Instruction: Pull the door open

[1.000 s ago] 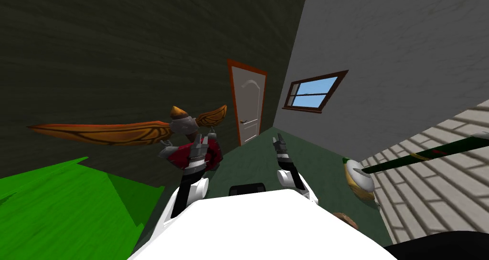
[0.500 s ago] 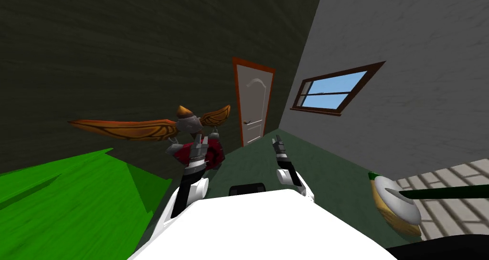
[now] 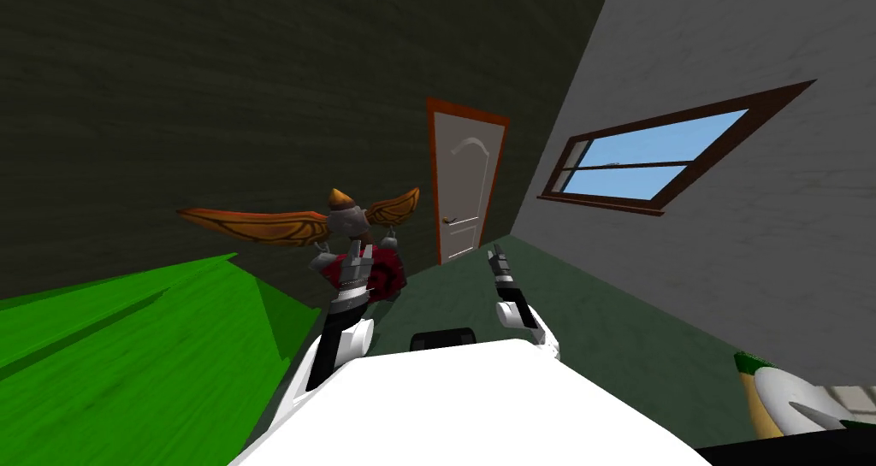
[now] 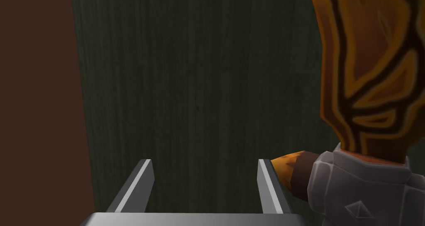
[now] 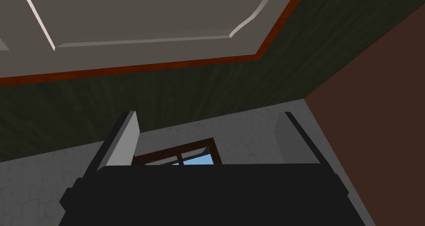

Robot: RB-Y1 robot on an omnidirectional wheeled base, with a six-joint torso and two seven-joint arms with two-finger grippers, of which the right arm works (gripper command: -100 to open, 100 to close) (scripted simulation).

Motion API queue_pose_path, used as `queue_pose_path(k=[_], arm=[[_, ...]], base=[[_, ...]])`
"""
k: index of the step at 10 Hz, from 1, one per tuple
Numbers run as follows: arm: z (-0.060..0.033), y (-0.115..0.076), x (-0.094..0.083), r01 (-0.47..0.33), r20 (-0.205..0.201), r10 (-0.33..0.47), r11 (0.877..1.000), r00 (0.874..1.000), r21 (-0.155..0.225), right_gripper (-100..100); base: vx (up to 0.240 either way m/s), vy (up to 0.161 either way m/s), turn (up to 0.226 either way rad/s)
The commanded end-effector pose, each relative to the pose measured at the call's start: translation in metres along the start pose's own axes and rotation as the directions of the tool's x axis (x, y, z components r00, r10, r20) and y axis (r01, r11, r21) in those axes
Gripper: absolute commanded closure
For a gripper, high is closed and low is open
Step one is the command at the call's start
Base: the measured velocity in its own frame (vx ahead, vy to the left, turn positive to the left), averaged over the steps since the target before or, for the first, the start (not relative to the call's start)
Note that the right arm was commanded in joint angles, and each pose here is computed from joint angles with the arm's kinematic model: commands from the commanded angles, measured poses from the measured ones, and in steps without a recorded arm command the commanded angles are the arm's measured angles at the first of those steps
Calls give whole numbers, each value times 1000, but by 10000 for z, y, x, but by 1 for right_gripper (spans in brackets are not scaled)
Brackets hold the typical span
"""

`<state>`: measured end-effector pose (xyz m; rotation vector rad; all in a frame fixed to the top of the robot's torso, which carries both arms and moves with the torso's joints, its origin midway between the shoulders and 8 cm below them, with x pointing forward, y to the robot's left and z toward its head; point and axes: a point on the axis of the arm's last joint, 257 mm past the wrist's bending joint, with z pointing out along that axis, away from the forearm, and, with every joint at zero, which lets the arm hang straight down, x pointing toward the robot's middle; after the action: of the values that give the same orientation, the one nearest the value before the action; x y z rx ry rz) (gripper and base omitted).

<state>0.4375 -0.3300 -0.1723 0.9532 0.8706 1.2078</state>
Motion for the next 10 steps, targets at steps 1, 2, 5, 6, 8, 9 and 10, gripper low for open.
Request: queue_pose_path(k=[1,2,5,6,8,9,10], arm=[[10,-131,-52,5,2,-5,1000,1000,19,-100],[14,-205,-81,9,4,-9,999,1000,31,-100],[24,-425,-174,19,11,-19,998,1000,67,-100],[27,-496,-208,22,13,-23,997,1000,78,-100],[33,-627,-276,28,19,-30,995,999,100,-100],[31,-701,-313,31,23,-34,993,999,113,-100],[42,-746,-347,34,25,-37,992,999,120,-100]], base=[[94,-53,176],[86,-62,223],[80,-55,200],[75,-72,170],[77,-64,205],[83,-56,211],[84,-70,199]])
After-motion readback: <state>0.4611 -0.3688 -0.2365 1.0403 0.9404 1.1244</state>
